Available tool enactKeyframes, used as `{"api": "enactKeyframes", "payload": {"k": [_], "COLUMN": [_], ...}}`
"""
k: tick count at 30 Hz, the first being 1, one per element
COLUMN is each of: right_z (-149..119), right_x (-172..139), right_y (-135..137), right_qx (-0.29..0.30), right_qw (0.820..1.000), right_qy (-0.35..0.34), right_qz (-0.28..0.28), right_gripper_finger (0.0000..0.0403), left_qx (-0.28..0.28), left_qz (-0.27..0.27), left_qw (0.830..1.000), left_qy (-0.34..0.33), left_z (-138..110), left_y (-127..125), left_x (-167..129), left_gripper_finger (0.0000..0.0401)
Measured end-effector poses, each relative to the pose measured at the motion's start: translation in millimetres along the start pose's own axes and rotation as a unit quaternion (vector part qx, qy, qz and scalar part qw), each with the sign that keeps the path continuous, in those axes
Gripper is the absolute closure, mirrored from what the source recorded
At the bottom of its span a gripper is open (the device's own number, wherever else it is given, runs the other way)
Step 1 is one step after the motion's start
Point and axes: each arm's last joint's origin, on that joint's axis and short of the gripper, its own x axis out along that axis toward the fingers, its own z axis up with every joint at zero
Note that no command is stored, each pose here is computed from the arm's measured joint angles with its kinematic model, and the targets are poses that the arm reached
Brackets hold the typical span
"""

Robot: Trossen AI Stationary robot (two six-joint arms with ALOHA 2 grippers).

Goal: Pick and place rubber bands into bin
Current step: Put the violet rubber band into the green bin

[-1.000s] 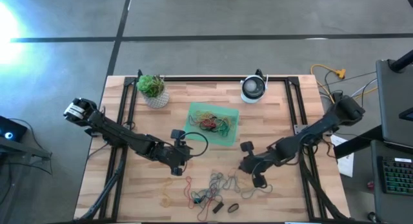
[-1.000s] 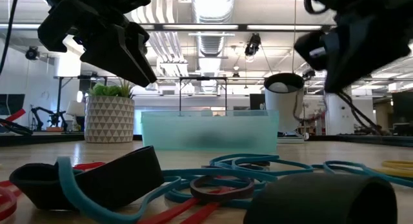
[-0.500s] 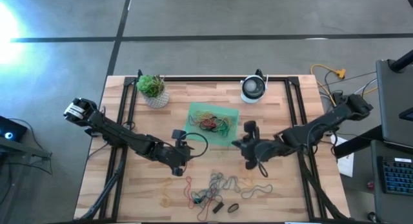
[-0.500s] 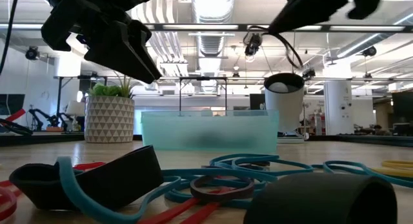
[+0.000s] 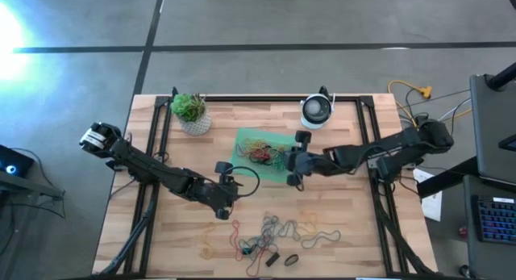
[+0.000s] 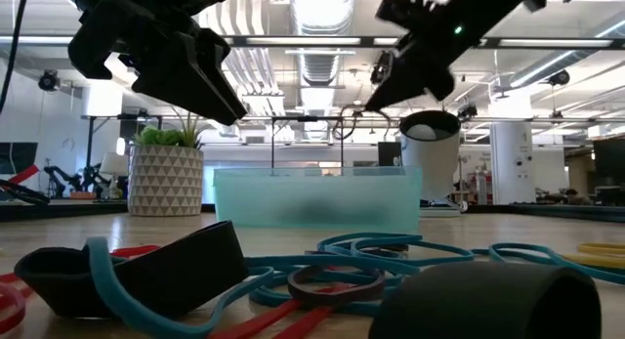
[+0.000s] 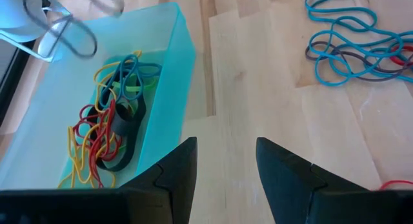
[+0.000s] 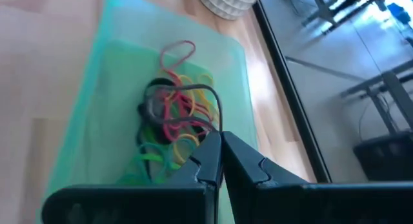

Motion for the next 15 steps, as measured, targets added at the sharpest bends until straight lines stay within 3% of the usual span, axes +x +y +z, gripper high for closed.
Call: {"api": "enactKeyframes", "payload": {"k": [7,15], "right_z": [-5,-12], "right_x": [30,44], "right_y": [-8,-15], "right_qx": [0.022,0.033], "right_qw": [1.0,0.999], "right_qy": [0.008,0.028], "right_qz": [0.01,0.008], "right_gripper_finger": [0.0394,0.0394], "left_qx": [0.001,0.004], "left_qz": [0.0,0.001], "left_qw": [1.0,1.0], "left_qy": [0.002,0.008], "left_z": [-1,-6], "left_y": [0,0], "left_x": [0,1], "left_gripper_finger": [0.0257,0.0257]}}
